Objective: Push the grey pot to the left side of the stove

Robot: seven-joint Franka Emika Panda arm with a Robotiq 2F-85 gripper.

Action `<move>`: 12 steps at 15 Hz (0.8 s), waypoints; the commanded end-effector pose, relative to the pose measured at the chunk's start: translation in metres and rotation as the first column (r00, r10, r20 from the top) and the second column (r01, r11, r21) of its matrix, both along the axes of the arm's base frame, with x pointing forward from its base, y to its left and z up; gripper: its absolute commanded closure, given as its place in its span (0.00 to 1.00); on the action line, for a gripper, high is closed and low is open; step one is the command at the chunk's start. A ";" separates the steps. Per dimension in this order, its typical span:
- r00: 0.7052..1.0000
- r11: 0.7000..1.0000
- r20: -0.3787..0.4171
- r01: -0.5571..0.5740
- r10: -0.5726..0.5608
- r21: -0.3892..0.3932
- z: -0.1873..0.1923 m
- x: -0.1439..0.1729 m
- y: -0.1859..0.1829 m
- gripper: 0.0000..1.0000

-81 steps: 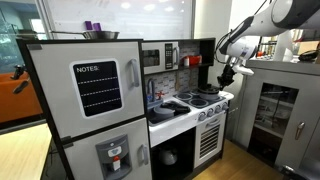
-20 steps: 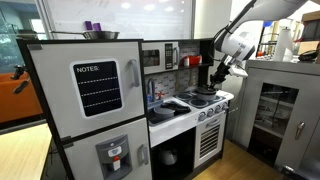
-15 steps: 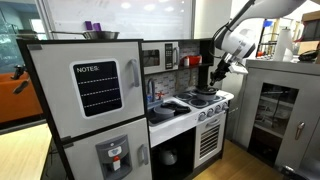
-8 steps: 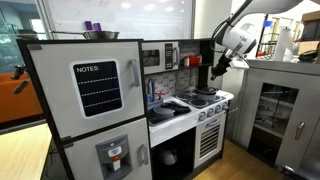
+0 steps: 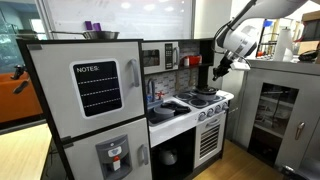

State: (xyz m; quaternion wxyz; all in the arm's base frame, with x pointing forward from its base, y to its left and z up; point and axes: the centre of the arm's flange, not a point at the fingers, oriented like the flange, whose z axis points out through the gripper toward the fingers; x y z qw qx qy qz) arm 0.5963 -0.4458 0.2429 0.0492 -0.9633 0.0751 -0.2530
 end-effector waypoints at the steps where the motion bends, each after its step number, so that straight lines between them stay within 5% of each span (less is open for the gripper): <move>1: 1.000 1.000 0.009 0.002 -0.002 -0.011 -0.017 0.010 -0.011 1.00; 12: 1.000 0.999 -0.017 -0.013 0.014 0.034 -0.055 0.004 -0.005 1.00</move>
